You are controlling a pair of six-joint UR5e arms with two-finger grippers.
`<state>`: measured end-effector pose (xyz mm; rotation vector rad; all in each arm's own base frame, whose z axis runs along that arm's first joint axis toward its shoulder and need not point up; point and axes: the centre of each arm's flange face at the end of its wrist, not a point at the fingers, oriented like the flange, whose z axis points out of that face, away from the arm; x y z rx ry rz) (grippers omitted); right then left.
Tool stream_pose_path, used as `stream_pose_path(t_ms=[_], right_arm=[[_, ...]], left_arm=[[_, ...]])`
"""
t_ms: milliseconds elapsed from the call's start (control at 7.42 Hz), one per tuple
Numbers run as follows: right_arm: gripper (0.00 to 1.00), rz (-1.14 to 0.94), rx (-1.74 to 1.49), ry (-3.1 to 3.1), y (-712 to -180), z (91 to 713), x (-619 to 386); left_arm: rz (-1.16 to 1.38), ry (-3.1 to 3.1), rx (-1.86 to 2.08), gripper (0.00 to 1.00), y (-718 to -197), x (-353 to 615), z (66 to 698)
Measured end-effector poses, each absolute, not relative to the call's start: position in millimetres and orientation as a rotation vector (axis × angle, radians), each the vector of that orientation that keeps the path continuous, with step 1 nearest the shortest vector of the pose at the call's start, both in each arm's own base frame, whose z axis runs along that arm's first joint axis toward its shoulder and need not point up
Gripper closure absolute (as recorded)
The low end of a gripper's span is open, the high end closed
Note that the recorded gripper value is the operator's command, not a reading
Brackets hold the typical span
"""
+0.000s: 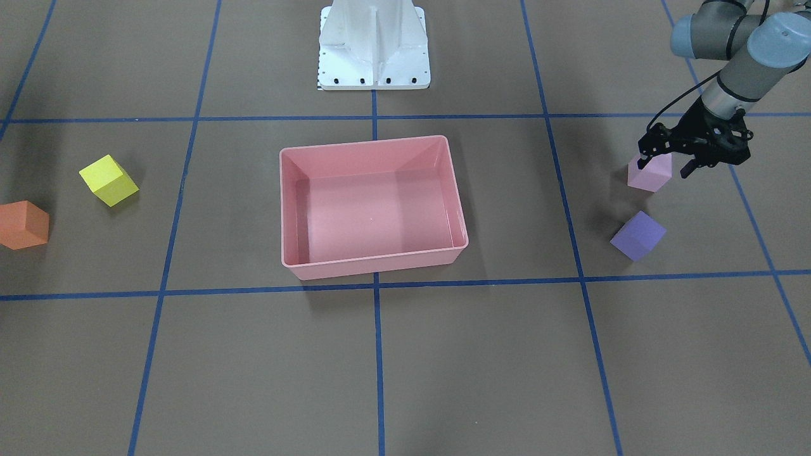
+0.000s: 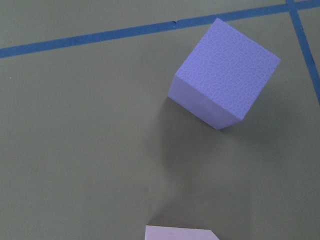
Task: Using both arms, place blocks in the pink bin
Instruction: 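Reach left gripper to pink cube while right gripper approaches yellow cube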
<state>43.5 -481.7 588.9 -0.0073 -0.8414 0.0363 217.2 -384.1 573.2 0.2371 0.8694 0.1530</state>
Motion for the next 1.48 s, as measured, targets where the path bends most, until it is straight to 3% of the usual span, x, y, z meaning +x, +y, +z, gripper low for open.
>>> stream_pose_path(t_ms=[539, 674, 808, 943, 1078, 1482], right_arm=[[0.00, 0.039, -0.015, -0.841, -482, 593, 43], [0.00, 0.039, -0.015, -0.841, -482, 593, 43], [0.00, 0.039, -0.014, -0.842, -483, 592, 43], [0.00, 0.038, -0.013, -0.843, -483, 591, 43], [0.00, 0.037, -0.011, -0.848, -484, 589, 43], [0.00, 0.029, 0.005, -0.874, -491, 578, 40]], left_arm=[[0.191, 0.859, 0.209, 0.01, -372, 234, 580], [0.197, 0.852, 0.196, 0.09, -368, 236, 584], [0.197, 0.844, 0.187, 0.40, -365, 235, 589], [0.196, 0.838, 0.182, 0.83, -362, 233, 593], [0.192, 0.834, 0.178, 1.00, -360, 229, 595], [0.171, 0.883, 0.145, 1.00, -360, 211, 550]])
